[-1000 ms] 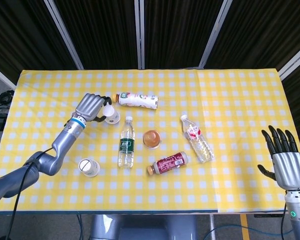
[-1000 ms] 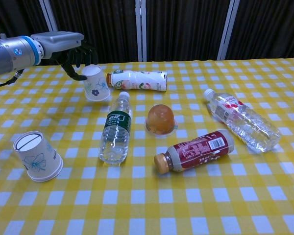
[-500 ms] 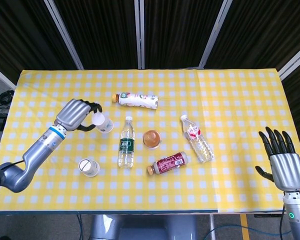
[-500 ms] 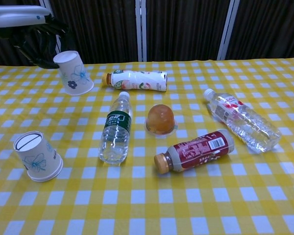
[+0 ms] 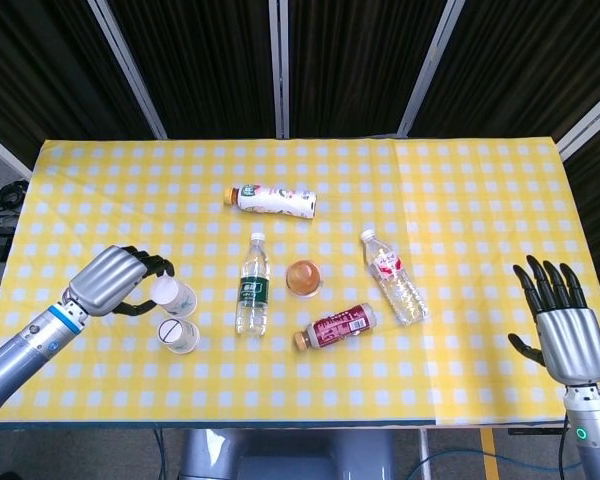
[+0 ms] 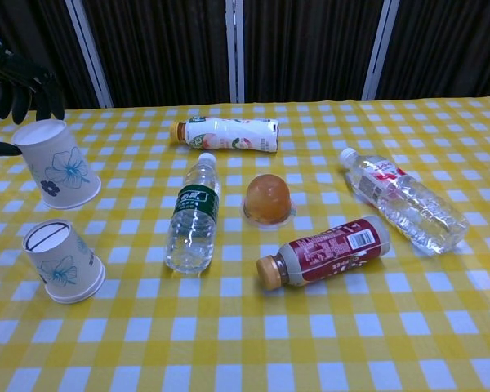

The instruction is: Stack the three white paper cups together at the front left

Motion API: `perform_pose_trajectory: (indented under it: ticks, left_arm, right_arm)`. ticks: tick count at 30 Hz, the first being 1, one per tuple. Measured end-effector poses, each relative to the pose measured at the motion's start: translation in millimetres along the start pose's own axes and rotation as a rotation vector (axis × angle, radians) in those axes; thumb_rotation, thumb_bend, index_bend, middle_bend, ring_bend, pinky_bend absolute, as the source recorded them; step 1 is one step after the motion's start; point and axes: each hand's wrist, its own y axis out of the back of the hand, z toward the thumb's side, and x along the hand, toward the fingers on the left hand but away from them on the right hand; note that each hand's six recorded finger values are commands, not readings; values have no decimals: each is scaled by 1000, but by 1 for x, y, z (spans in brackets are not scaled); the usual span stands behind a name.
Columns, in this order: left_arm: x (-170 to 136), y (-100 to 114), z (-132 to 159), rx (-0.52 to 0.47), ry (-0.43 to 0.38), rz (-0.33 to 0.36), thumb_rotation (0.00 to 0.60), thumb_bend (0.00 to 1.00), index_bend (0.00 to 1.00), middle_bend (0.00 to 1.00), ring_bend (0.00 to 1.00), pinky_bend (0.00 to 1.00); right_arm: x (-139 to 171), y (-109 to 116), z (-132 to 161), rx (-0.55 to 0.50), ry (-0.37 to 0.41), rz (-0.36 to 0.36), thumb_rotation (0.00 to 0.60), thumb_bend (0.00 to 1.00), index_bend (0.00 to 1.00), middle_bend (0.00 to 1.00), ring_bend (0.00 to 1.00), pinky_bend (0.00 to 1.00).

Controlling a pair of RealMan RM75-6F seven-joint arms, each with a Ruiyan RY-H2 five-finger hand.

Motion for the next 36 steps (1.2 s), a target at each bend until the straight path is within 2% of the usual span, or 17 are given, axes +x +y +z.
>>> perform_pose_trajectory:
  ticks: [9, 21, 27, 36]
  left_arm:
    - [-19, -10, -3, -17, -8, -7, 600, 309, 488, 477, 465, 478]
    - [-33, -18, 4, -81, -49, -57, 600, 309, 489, 478, 465, 478]
    - [-36, -22, 2, -70, -46, -80, 600, 309, 489, 478, 465, 477]
    - [-33, -29, -1, -26, -39, -76, 600, 309, 485, 478, 465, 477]
  right_arm:
    - [1, 2, -2, -7, 0, -4, 600, 0, 0, 0, 0, 0]
    - [1, 1, -1, -2, -1, -3, 600, 0, 0, 0, 0, 0]
    - [1, 1, -2, 0, -4, -5, 600, 0, 0, 0, 0, 0]
    - [1, 2, -1, 0, -3, -5, 600, 0, 0, 0, 0, 0]
